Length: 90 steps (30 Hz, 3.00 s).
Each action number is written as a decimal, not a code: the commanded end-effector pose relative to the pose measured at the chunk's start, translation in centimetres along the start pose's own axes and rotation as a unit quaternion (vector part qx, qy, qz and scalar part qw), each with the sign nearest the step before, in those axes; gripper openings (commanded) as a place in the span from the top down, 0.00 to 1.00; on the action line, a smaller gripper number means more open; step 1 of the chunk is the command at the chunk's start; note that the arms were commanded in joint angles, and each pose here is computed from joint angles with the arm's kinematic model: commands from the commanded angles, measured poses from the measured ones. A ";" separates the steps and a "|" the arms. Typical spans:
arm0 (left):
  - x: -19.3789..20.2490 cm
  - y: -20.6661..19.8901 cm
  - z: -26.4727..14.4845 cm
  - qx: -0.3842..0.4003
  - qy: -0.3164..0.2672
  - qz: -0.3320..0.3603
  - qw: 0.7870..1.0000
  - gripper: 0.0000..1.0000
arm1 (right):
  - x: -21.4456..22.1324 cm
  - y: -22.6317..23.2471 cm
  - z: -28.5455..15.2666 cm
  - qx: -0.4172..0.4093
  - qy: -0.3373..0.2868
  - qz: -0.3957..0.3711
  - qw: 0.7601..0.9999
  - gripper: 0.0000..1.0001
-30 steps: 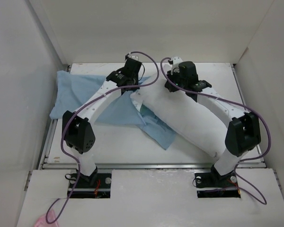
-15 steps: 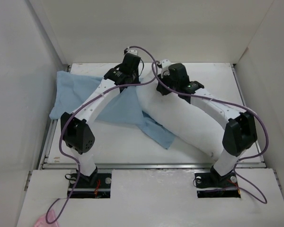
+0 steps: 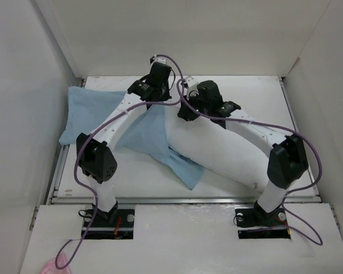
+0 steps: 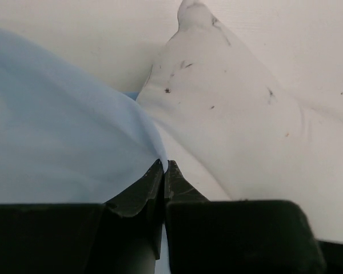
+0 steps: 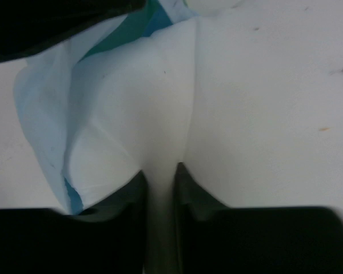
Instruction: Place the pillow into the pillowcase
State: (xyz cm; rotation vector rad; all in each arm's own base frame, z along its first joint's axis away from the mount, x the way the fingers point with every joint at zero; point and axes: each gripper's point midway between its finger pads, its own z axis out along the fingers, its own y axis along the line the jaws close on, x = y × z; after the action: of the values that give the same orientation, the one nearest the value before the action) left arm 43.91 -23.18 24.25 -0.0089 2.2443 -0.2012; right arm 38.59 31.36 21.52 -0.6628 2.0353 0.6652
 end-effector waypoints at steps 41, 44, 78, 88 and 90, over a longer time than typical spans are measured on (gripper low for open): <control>-1.9 4.0 0.5 -0.128 -0.018 -0.040 0.991 1.00 | -7.1 1.5 -2.6 -0.360 -0.104 -0.096 0.922 1.00; -3.4 3.7 -0.1 -0.124 -0.038 -0.048 0.990 1.00 | -5.4 4.5 -3.9 -0.380 -0.097 -0.102 0.914 1.00; -6.4 -10.9 -9.9 0.199 -0.110 0.066 0.972 1.00 | -3.5 8.7 7.8 -0.336 -0.145 -0.040 0.930 1.00; 3.6 -10.3 -11.0 0.233 -0.003 0.092 0.968 1.00 | -12.9 -6.3 6.1 -0.280 -0.330 0.214 0.876 1.00; 6.1 -8.9 -9.9 0.204 0.031 0.088 0.975 1.00 | -13.4 -8.6 5.1 -0.252 -0.351 0.219 0.875 1.00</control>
State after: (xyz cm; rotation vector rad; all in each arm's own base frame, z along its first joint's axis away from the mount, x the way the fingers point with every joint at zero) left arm 34.33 -29.88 25.92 0.4089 2.2234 -0.4271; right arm 50.38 35.43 20.09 -0.3334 1.6008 1.5533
